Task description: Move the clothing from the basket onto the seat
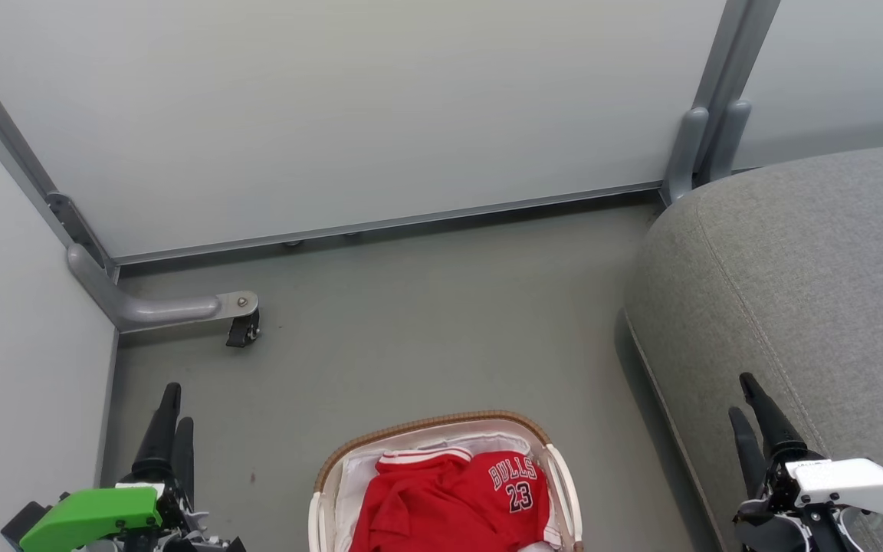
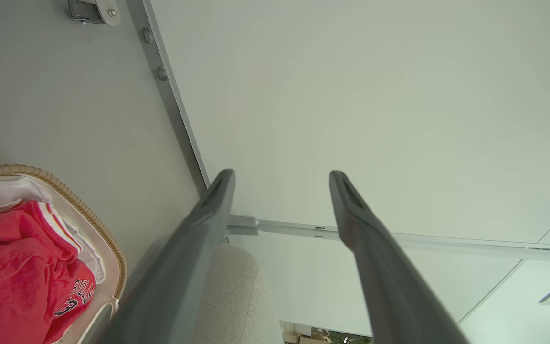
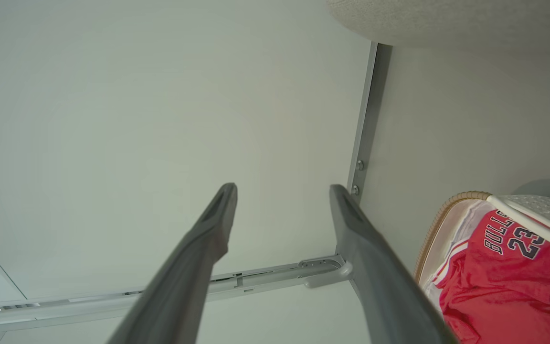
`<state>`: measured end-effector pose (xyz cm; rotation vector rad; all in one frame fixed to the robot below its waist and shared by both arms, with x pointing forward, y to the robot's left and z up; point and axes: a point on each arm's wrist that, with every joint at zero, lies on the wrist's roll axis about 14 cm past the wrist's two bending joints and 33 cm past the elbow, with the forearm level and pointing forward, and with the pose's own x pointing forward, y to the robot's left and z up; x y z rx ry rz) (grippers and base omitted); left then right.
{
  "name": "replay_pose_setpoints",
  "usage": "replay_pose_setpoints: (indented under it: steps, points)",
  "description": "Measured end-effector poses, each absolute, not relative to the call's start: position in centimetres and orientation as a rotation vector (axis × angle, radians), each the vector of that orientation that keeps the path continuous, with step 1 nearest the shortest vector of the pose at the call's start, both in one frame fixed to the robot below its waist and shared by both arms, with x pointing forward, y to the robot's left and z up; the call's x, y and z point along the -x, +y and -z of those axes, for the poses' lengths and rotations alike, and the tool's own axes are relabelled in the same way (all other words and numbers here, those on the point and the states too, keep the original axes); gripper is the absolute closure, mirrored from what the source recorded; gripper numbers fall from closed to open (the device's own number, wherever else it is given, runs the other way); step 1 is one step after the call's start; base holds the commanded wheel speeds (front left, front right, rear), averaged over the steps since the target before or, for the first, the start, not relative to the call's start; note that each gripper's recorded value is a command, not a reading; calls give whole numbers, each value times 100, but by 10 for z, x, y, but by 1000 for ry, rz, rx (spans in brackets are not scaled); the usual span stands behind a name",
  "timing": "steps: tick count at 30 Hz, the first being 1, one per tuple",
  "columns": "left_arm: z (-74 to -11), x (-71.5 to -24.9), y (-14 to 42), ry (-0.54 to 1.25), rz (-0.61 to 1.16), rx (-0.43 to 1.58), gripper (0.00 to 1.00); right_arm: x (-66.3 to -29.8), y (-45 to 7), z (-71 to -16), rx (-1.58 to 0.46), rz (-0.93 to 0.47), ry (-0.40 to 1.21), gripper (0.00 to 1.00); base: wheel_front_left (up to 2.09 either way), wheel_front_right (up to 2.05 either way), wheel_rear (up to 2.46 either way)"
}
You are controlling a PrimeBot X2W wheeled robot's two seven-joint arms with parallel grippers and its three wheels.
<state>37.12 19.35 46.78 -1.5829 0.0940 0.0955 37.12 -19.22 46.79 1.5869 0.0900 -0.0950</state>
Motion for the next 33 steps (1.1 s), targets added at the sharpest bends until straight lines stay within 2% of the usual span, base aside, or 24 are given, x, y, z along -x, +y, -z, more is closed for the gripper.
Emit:
replay_pose_setpoints:
  steps: [16,33]
  points:
    - [-475,-371,188,67,-88,1461,0,-373,-198,-472,-1417,118,55,0,0,0,0]
    - [-502,-377,178,27,-30,1097,0,-379,-194,-499,-1035,45,-5,0,0,0,0]
